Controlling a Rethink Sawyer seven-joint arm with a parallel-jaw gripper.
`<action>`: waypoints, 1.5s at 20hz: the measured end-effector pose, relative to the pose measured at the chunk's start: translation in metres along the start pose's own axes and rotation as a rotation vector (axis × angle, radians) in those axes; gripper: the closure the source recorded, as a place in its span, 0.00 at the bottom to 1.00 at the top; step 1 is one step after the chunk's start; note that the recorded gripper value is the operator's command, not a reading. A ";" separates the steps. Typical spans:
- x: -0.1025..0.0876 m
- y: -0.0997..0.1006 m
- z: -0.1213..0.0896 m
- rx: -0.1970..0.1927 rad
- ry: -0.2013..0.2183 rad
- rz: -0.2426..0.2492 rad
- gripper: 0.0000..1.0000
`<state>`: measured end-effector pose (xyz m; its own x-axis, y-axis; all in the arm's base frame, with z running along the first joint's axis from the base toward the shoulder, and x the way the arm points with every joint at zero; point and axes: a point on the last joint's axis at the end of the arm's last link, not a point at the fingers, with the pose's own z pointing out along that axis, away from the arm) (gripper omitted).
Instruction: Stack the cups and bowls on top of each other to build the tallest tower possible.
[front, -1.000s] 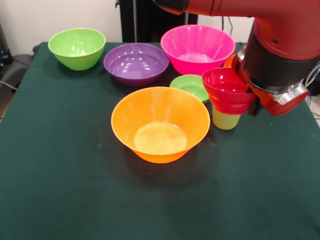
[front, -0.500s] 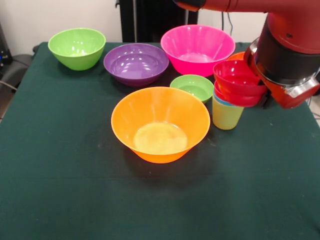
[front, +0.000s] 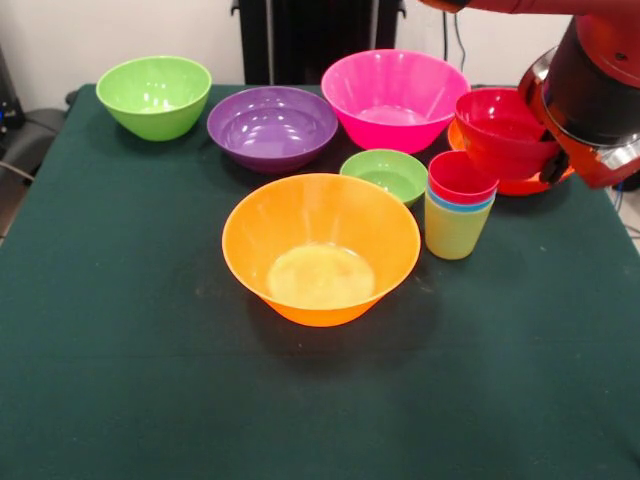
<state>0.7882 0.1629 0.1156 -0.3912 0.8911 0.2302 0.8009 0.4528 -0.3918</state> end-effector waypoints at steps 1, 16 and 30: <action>0.002 -0.002 0.002 0.008 0.001 0.001 1.00; 0.001 -0.024 0.029 0.114 -0.008 0.044 1.00; -0.009 -0.038 0.044 0.163 -0.009 0.075 1.00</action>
<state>0.7416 0.1393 0.0891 -0.3375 0.9225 0.1870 0.7441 0.3832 -0.5473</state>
